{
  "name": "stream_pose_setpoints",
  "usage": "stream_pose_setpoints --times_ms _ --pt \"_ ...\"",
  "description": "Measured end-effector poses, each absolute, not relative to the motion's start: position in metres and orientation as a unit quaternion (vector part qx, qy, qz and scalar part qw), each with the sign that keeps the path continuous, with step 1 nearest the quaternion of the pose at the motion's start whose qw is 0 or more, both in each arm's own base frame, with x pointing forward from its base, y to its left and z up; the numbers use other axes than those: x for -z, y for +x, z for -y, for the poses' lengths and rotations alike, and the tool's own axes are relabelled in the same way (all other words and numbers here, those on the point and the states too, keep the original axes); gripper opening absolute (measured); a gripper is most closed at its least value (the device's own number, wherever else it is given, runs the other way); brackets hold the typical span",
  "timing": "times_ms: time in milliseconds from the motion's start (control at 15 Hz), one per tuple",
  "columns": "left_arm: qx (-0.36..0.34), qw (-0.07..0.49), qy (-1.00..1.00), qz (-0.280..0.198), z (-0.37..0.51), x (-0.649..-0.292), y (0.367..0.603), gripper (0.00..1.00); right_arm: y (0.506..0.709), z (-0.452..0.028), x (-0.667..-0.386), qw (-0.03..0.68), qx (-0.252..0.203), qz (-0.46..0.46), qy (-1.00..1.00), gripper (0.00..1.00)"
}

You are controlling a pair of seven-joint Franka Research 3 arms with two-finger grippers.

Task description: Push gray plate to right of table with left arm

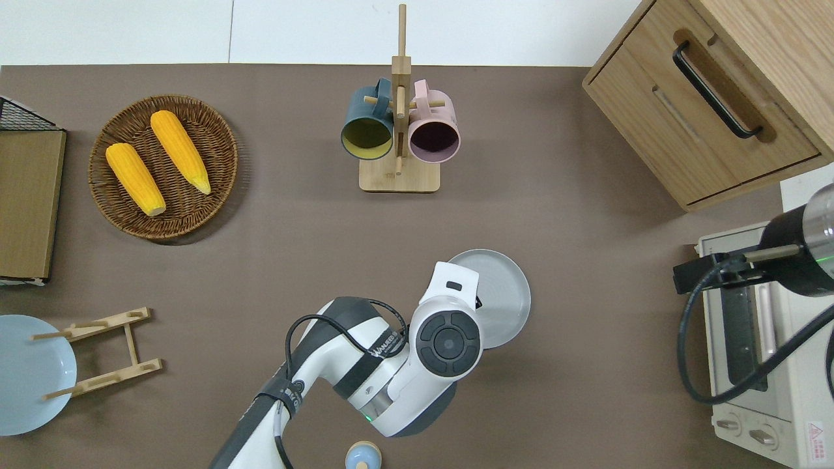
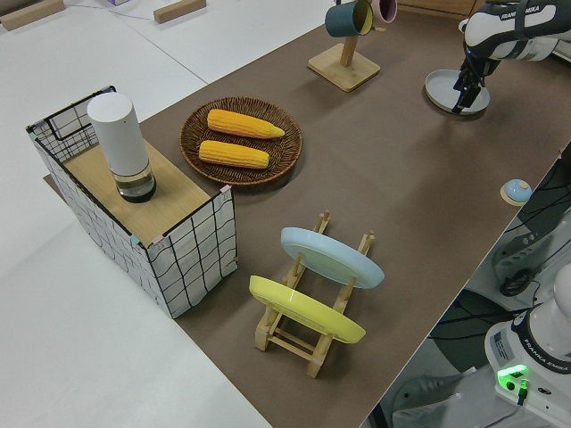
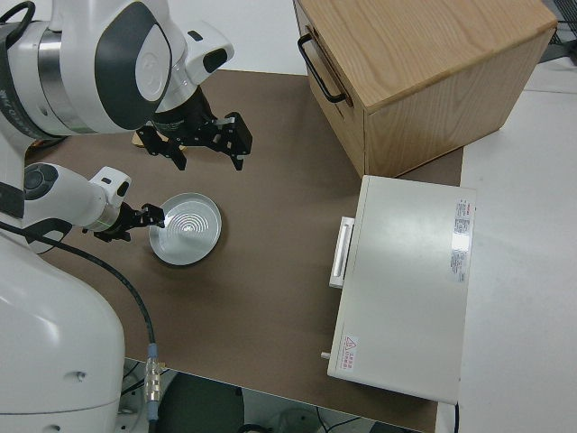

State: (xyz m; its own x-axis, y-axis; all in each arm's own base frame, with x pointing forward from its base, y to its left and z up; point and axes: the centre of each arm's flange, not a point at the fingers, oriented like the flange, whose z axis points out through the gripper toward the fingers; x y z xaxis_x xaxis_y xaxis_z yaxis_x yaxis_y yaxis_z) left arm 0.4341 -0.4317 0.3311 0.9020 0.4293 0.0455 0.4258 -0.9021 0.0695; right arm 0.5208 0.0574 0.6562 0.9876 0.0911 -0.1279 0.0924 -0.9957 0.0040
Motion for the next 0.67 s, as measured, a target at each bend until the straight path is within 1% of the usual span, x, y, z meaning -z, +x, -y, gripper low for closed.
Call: stream_pose_setpoints --times_ms 267,467,667 --pt "-0.028 0.01 0.986 -0.161 0.395 -0.367 0.462 1.0 0.521 -0.057 -0.656 0.005 0.064 -0.046 0.997 0.99" --pt "-0.02 -0.007 0.993 -0.119 0.344 -0.401 0.484 1.0 0.521 -0.057 -0.656 0.005 0.064 -0.046 0.997 0.99" --pt "-0.005 -0.019 0.996 -0.083 0.287 -0.424 0.505 1.0 0.521 -0.057 -0.656 0.005 0.064 -0.046 0.997 0.99"
